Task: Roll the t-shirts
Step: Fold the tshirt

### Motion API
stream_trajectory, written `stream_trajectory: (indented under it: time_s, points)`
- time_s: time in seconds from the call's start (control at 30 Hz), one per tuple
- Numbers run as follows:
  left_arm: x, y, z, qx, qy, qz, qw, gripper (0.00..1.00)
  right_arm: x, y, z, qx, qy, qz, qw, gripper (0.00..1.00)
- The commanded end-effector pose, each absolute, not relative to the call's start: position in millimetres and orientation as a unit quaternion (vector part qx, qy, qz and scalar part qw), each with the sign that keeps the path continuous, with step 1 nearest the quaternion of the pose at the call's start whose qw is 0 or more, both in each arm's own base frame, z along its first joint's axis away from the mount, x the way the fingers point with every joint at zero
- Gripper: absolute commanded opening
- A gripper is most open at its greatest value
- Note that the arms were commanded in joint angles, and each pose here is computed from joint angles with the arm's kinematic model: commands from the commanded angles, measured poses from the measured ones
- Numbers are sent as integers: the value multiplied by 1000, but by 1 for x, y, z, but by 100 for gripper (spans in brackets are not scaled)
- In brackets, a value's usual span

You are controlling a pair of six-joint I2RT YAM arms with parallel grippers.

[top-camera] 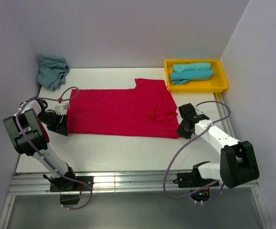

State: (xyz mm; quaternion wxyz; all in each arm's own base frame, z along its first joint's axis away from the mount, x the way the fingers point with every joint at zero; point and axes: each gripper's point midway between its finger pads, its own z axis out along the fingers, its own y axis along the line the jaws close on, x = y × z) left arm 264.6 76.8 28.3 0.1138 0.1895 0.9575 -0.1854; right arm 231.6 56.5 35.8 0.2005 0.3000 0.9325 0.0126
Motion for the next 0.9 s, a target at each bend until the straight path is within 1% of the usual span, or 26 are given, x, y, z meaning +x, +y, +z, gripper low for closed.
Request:
stream_trajectory:
  time_s: [0.0,0.07,0.1,0.17,0.33,0.47,0.57,0.63,0.67,0.7,0.87]
  points:
    - [268,77,42,207,954,-180,126,52,237,54,37,295,934,7,200,33]
    - [273,81,50,207,953,-174,135,53,237,53,39,293,934,6,205,39]
    - [272,82,54,205,953,-176,135,54,236,52,42,293,934,3,205,44]
    - [279,86,66,210,951,-171,148,56,239,48,53,296,929,1,222,48]
    - [288,96,89,214,950,-152,167,57,259,49,91,299,917,13,263,50]
    - [295,98,98,213,950,-146,176,57,286,63,119,290,909,48,296,49]
    - [300,98,99,206,950,-151,179,57,310,89,127,267,911,86,302,45]
    - [304,97,102,202,949,-156,184,56,320,100,117,256,920,81,285,36]
    - [305,97,102,200,949,-158,184,56,328,106,122,249,921,84,288,31]
    - [306,97,102,197,949,-161,185,56,330,114,120,239,925,86,284,25]
    - [309,97,106,197,949,-158,191,56,346,138,97,218,938,89,256,23]
